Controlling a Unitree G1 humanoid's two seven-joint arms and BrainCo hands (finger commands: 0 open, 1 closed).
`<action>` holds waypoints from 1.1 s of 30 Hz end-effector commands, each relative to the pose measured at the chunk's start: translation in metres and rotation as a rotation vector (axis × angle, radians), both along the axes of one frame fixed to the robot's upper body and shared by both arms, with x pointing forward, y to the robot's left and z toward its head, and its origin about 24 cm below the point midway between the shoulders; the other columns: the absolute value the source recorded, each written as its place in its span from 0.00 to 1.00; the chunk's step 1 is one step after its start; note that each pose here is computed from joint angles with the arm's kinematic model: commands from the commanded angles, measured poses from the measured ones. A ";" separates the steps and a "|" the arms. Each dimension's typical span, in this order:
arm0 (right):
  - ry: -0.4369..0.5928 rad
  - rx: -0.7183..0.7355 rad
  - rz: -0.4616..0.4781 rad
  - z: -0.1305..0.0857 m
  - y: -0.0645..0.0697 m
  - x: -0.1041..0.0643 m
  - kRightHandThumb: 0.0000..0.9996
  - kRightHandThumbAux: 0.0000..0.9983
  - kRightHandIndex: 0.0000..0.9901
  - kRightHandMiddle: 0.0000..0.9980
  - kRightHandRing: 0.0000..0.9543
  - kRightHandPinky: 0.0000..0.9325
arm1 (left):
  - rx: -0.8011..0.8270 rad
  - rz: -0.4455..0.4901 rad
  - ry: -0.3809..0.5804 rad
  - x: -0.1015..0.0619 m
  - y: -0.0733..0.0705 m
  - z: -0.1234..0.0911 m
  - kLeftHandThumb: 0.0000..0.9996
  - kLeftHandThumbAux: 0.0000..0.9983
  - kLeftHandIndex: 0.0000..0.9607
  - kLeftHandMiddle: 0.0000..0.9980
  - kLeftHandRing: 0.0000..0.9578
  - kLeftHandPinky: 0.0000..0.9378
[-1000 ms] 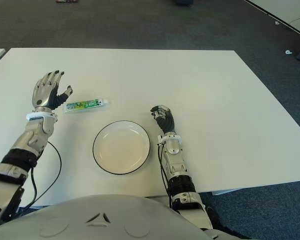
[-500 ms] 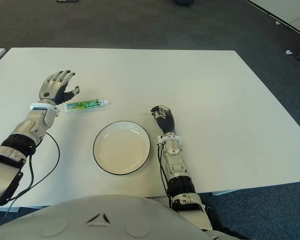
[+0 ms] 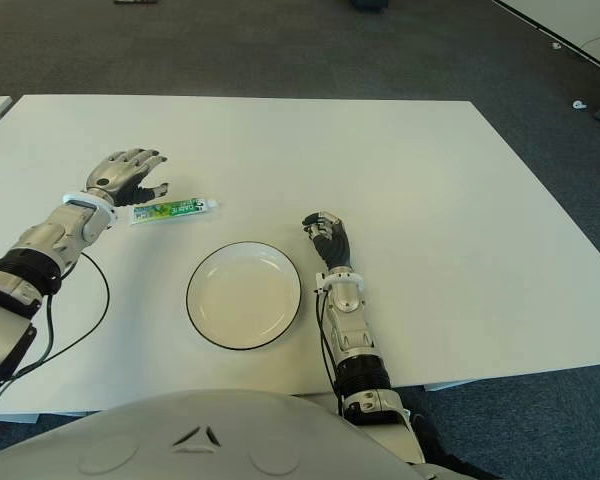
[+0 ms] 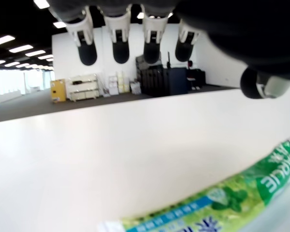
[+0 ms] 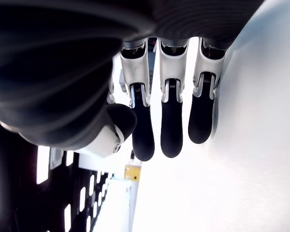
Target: Put the toothpaste on the table into the plate.
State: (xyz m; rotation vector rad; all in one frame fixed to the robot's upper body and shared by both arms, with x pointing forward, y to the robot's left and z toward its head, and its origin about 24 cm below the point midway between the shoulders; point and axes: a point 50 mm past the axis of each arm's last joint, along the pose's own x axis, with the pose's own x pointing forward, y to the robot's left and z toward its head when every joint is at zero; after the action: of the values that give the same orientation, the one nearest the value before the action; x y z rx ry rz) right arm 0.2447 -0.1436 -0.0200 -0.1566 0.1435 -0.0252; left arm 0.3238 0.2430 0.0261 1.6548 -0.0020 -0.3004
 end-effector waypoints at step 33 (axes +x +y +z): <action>0.023 0.004 -0.008 -0.006 -0.003 -0.007 0.72 0.73 0.43 0.46 0.45 0.47 | 0.162 -0.322 0.394 -0.011 -0.005 -0.006 0.54 0.23 0.00 0.00 0.00 0.00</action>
State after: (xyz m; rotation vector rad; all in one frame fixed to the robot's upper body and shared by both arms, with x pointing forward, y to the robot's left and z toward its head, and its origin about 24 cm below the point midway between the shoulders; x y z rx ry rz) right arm 0.2418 -0.1452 -0.0204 -0.1554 0.1339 -0.0276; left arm 0.3146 0.2397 0.0212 1.7062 0.0470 -0.8325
